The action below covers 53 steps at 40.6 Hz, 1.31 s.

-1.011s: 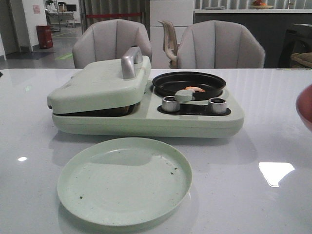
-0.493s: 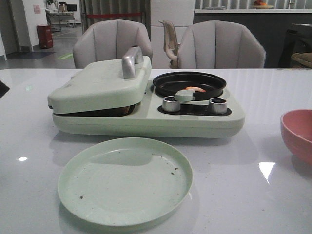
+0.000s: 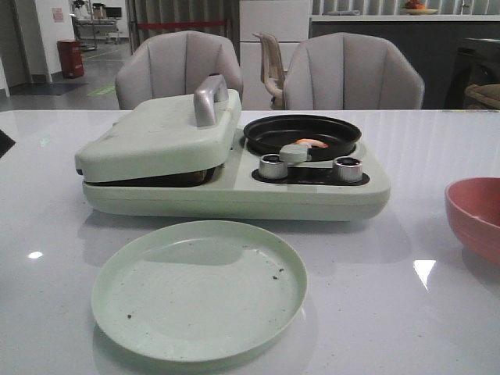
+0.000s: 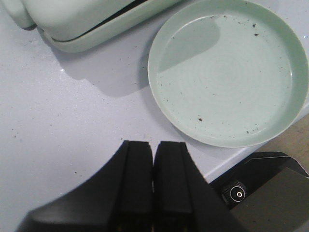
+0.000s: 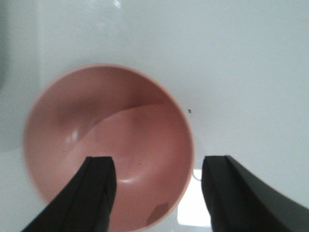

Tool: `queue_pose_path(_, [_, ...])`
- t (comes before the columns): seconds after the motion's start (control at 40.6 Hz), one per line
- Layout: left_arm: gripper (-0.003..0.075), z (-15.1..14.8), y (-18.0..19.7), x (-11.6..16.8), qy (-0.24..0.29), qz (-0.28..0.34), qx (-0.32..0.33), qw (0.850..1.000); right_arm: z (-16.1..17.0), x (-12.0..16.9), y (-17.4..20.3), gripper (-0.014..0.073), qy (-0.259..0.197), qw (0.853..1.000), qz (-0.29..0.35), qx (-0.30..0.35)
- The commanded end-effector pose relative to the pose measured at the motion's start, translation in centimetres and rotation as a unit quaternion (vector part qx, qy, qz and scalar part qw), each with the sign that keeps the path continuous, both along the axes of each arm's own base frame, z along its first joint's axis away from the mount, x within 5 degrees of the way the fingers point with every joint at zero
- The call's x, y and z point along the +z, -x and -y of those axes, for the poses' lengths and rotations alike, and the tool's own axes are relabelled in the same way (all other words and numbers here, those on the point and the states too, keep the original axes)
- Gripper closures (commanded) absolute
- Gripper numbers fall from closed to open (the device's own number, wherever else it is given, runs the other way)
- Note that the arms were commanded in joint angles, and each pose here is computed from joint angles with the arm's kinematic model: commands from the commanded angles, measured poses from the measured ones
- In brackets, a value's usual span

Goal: Make breakfast with bread and shrimp

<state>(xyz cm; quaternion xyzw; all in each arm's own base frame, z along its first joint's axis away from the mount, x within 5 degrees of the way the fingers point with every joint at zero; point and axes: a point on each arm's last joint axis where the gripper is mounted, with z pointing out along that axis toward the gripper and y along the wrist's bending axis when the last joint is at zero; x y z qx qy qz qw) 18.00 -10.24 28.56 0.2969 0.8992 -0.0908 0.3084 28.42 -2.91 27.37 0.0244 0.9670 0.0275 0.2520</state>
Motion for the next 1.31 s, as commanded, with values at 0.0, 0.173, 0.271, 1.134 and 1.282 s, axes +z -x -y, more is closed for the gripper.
queue_pose_path(0.0, [0.061,0.3,-0.2,1.3,0.024,0.037,0.003,0.999,-2.4,4.0,2.5,0.0092,0.022,0.996,0.075,0.051])
queue_pose_path(0.173, [0.061,0.3,-0.3,1.3,0.025,0.037,0.003,0.999,-5.3,5.7,8.0,0.0092,0.011,0.986,0.133,0.102])
queue_pose_path(0.271, [0.061,0.3,-0.3,1.3,0.025,0.037,0.003,0.999,-5.6,5.3,10.7,0.0092,0.01,0.982,0.147,0.117])
queue_pose_path(1.134, [0.061,-1.4,0.9,3.5,0.057,0.096,0.035,0.993,-4.9,1.6,18.0,0.0552,0.009,0.977,0.181,0.116])
queue_pose_path(1.282, [0.061,-4.0,3.1,5.0,0.073,0.15,0.077,0.983,-4.9,1.4,18.1,0.0552,0.009,0.978,0.173,0.117])
